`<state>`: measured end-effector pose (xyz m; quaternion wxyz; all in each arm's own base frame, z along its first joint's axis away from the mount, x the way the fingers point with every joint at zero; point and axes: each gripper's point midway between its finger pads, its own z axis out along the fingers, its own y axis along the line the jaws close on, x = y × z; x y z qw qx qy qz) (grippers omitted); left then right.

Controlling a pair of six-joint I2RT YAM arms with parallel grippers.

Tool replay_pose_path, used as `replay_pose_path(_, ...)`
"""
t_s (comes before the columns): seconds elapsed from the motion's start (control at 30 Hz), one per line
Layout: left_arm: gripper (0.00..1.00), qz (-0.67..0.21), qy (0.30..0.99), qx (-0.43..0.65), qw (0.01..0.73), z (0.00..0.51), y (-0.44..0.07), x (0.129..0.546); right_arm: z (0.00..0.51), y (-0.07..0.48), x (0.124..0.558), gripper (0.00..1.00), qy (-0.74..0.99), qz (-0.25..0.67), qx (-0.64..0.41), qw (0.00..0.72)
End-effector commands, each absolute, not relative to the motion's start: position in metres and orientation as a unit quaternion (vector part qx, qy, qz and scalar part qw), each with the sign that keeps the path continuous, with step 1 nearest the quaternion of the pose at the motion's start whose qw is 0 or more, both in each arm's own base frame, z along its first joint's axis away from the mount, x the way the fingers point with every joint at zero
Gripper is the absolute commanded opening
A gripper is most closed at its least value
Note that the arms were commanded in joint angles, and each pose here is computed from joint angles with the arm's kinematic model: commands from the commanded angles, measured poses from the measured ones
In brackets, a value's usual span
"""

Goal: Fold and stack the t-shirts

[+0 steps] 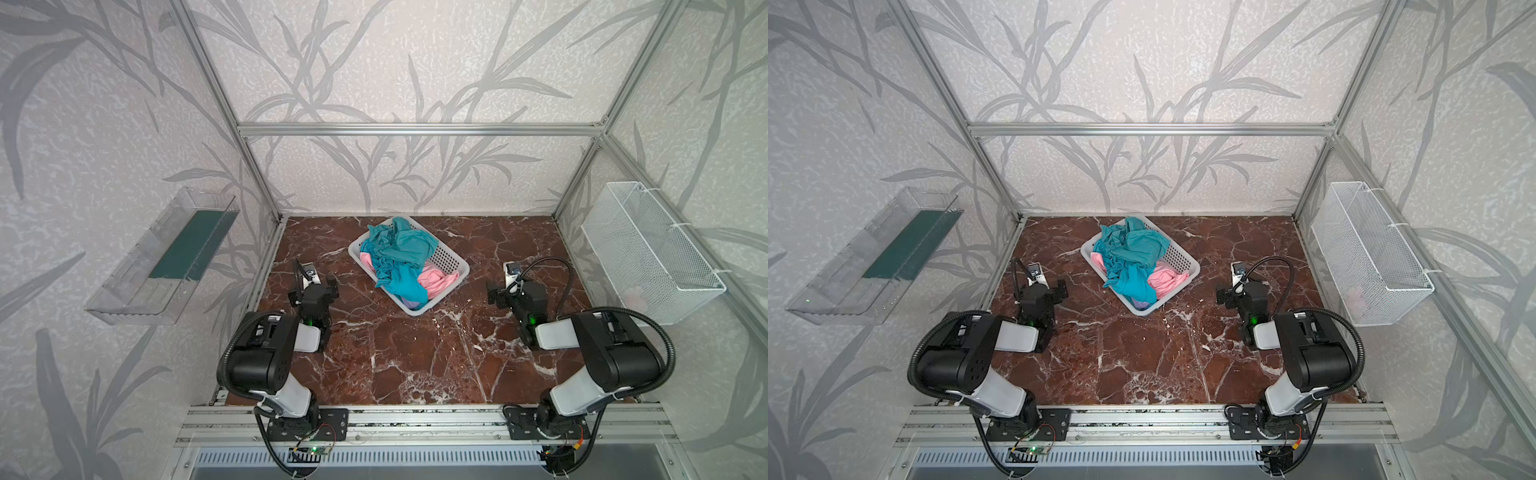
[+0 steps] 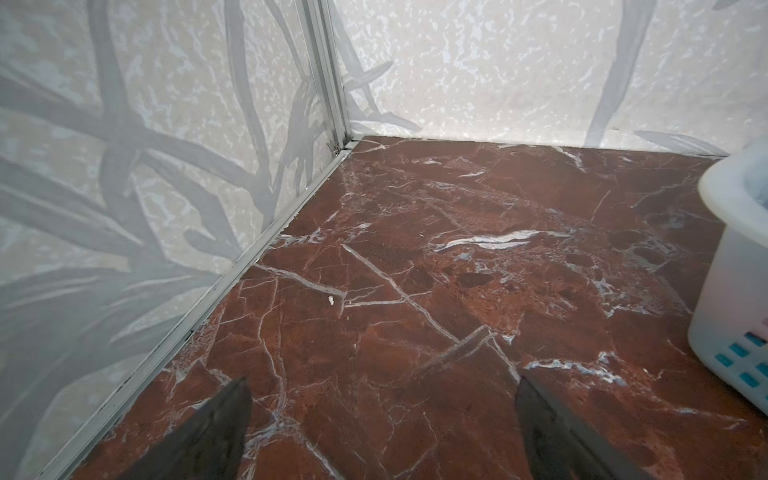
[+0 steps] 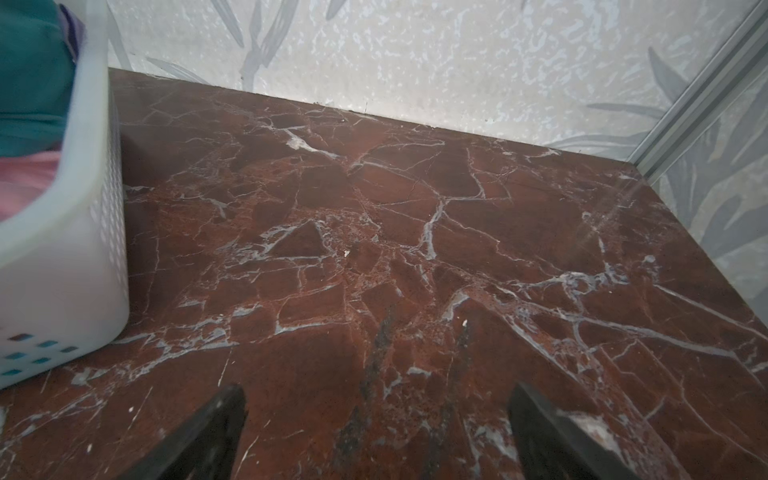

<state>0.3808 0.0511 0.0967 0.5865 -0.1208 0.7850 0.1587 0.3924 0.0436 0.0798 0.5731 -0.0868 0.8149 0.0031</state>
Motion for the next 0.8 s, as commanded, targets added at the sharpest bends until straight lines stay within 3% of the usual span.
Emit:
replay_pose_path(0.0, 0.99, 0.164, 0.775, -0.126, 0.598, 0.1052, 0.054, 0.3834, 0.0925, 0.0435, 0.3973, 0.99, 0.805, 0.005, -0.083, 0.588)
replay_pose_path(0.77, 0.99, 0.165, 0.775, -0.126, 0.597, 0.1049, 0.0544, 0.3834, 0.0931, 0.0379, 0.3979, 0.99, 0.806, 0.026, -0.071, 0.587)
